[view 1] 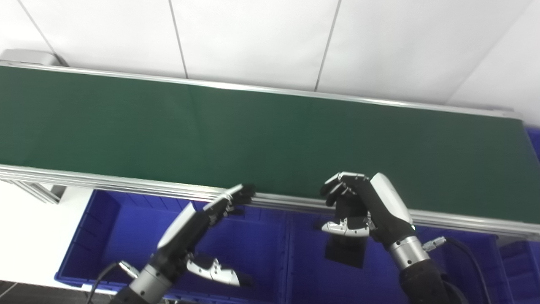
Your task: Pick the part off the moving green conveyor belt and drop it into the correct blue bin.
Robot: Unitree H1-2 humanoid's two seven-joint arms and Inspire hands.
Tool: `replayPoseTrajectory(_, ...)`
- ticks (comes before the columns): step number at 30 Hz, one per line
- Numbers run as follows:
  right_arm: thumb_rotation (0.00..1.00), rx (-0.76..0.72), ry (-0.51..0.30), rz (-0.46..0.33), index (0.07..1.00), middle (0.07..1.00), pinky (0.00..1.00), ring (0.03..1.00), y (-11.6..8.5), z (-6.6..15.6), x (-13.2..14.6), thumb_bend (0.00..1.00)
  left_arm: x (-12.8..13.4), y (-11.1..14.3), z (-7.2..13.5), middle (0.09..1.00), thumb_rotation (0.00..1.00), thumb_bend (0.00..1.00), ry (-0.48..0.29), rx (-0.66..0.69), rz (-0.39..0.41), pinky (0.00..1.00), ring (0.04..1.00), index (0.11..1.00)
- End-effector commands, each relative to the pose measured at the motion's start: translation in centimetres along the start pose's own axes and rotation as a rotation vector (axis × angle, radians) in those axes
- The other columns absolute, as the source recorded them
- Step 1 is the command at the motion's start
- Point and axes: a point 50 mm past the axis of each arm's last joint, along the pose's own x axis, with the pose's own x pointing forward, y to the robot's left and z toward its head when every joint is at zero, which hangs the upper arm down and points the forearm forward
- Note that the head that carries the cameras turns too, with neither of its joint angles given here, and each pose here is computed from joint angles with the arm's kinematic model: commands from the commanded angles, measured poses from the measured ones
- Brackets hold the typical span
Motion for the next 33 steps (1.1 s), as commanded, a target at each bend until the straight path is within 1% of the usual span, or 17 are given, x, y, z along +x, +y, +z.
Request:
replayPoseTrajectory(1,0.0,-0.013,-0.017,0.0,0.518,0.498,0.31,0.384,-0.3,0.3,0.3,0.51,0.3,0.6,0.7,0.911,0.15,0.93,-0.036,0.003,0.004,0.83,0.889,0.917)
replayPoseTrajectory(5,0.0,-0.03,-0.003,0.024,0.515,0.499,0.32,0.391,0.4,-0.9,0.4,0.51,0.8,1.1,0.6,0.908,0.16,0.93,-0.048,0.014,0.006,0.83,0.887,0.915)
replayPoseTrajectory(9,0.0,-0.057,0.046,0.064,0.519,0.498,0.33,0.391,1.2,-2.1,0.7,0.51,1.4,1.7,0.5,0.895,0.18,0.93,-0.048,0.014,0.006,0.82,0.873,0.908)
replayPoseTrajectory(13,0.0,-0.095,0.09,0.105,0.532,0.479,0.31,0.375,2.0,-3.4,1.0,0.51,1.9,2.0,0.6,0.891,0.19,0.95,-0.033,0.025,-0.002,0.82,0.872,0.904)
replayPoseTrajectory(15,0.0,-0.115,0.114,0.141,0.526,0.492,0.34,0.393,2.3,-4.1,1.2,0.51,2.2,2.2,0.6,0.891,0.2,0.95,-0.033,0.038,-0.014,0.83,0.876,0.903)
replayPoseTrajectory(17,0.0,-0.152,0.151,0.209,0.518,0.515,0.38,0.41,2.6,-4.4,1.3,0.51,2.3,2.3,0.6,0.885,0.2,0.96,-0.033,0.046,-0.021,0.84,0.877,0.898)
replayPoseTrajectory(19,0.0,-0.167,0.19,0.266,0.502,0.543,0.47,0.434,2.8,-4.6,1.4,0.51,2.2,2.3,0.7,0.88,0.2,0.96,-0.034,0.056,-0.027,0.84,0.875,0.899)
replayPoseTrajectory(21,0.0,-0.17,0.204,0.29,0.497,0.549,0.49,0.44,2.9,-4.7,1.4,0.51,2.2,2.3,0.7,0.879,0.19,0.96,-0.035,0.059,-0.031,0.84,0.875,0.899)
replayPoseTrajectory(22,0.0,-0.17,0.205,0.294,0.485,0.542,0.51,0.55,3.0,-4.7,1.4,0.52,2.1,2.4,0.7,0.88,0.19,0.96,-0.035,0.06,-0.033,0.84,0.877,0.899)
replayPoseTrajectory(23,0.0,-0.169,0.205,0.296,0.481,0.54,0.52,0.587,2.9,-4.5,1.3,0.52,2.1,2.4,0.7,0.88,0.19,0.96,-0.031,0.068,-0.037,0.84,0.878,0.899)
replayPoseTrajectory(24,0.08,-0.168,0.206,0.297,0.49,0.664,0.55,0.638,2.9,-4.4,1.3,0.51,2.0,2.4,0.7,0.882,0.2,0.96,-0.028,0.074,-0.04,0.84,0.878,0.899)
replayPoseTrajectory(25,0.11,-0.159,0.209,0.292,0.494,0.725,0.57,0.675,2.8,-4.2,1.1,0.51,2.0,2.5,0.7,0.882,0.2,0.95,-0.027,0.077,-0.043,0.84,0.878,0.9)
replayPoseTrajectory(26,0.13,-0.151,0.211,0.289,0.496,0.76,0.6,0.705,2.6,-4.0,1.0,0.51,2.0,2.5,0.7,0.882,0.2,0.95,-0.027,0.079,-0.046,0.83,0.878,0.9)
replayPoseTrajectory(29,0.14,-0.117,0.192,0.258,0.497,0.781,0.62,0.727,1.9,-3.2,0.4,0.52,1.8,2.5,0.6,0.883,0.18,0.95,-0.033,0.075,-0.051,0.84,0.878,0.903)
replayPoseTrajectory(30,0.15,-0.108,0.183,0.249,0.544,0.788,0.64,0.739,1.7,-3.0,0.1,0.55,1.8,2.6,0.6,0.882,0.18,0.95,-0.034,0.074,-0.053,0.84,0.876,0.902)
replayPoseTrajectory(32,0.19,-0.092,0.16,0.228,0.693,0.798,0.65,0.754,1.2,-2.5,-0.4,0.68,1.8,2.6,0.6,0.884,0.18,0.95,-0.035,0.076,-0.058,0.84,0.879,0.905)
replayPoseTrajectory(33,0.21,-0.081,0.144,0.211,0.728,0.8,0.65,0.758,0.9,-2.1,-0.7,0.71,1.7,2.6,0.6,0.885,0.18,0.95,-0.035,0.08,-0.06,0.83,0.878,0.906)
